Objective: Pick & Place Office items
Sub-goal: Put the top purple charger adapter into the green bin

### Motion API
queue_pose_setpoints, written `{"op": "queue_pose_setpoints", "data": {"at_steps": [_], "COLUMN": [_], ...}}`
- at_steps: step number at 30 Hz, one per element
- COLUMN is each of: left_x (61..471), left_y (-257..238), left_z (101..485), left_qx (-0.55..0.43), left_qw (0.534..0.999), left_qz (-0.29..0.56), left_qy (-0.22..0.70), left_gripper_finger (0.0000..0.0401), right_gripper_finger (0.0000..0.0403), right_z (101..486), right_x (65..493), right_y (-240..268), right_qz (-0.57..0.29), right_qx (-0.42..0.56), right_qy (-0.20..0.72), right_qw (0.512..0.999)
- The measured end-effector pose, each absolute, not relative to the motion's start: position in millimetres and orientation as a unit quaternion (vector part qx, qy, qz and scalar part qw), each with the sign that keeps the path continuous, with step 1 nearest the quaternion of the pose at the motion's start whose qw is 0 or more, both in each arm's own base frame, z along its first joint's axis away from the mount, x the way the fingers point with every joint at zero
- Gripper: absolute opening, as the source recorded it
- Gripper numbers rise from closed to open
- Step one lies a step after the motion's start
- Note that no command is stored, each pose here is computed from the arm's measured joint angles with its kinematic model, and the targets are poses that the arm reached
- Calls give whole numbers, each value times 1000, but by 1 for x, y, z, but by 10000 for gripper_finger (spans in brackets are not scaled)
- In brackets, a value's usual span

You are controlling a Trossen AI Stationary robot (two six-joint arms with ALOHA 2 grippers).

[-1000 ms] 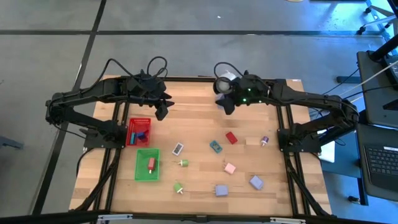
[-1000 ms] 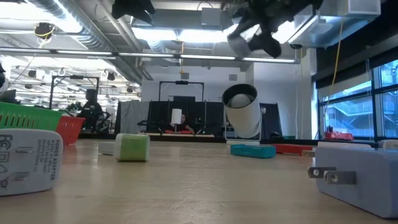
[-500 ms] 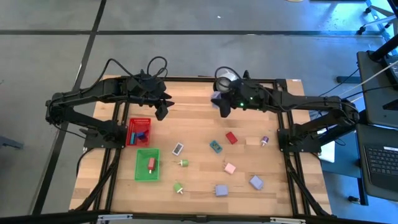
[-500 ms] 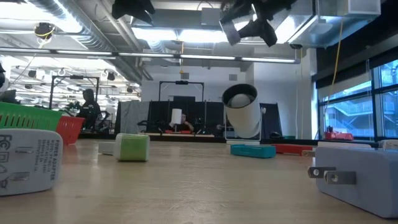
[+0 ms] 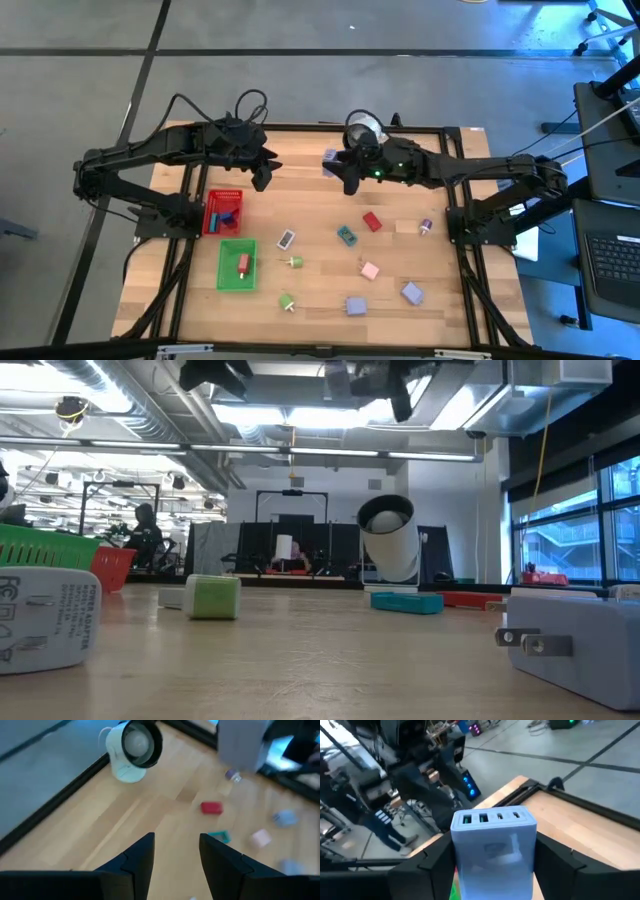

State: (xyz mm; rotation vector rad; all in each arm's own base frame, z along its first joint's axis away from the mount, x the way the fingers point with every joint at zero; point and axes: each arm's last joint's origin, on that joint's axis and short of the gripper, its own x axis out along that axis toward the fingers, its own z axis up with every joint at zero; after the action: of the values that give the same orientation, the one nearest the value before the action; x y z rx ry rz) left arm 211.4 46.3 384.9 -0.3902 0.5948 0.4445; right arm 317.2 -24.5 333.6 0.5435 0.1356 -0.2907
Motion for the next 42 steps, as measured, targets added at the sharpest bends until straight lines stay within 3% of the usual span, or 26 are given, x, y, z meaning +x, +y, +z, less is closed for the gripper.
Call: {"op": "queue_pose_setpoints", "data": {"at_steps": [11, 15, 23, 29, 33, 42], "left_x": [222, 228, 243, 257, 269, 302], "left_y": [52, 51, 33, 21, 18, 12], "left_z": [403, 411, 410, 409, 411, 406], "left_qx": [-172, -136, 5, 114, 119, 106], "left_qw": [937, 956, 974, 950, 927, 942], "left_qz": [246, 219, 167, 250, 335, 312], "left_qy": [176, 142, 153, 149, 117, 57], "left_gripper_finger": [149, 152, 210, 262, 283, 290], "right_gripper_finger": [217, 221, 220, 220, 221, 221], "right_z": [326, 328, 346, 372, 379, 382], "right_x": [342, 342, 343, 341, 340, 340], "right_y": [-26, -26, -33, -46, -50, -51], "right_qz": [-118, -116, -119, -135, -172, -187], "right_qx": [252, 236, 237, 231, 223, 196], "right_qy": [7, -1, -29, -69, -86, -91], "right_qw": [960, 965, 964, 961, 956, 958]}}
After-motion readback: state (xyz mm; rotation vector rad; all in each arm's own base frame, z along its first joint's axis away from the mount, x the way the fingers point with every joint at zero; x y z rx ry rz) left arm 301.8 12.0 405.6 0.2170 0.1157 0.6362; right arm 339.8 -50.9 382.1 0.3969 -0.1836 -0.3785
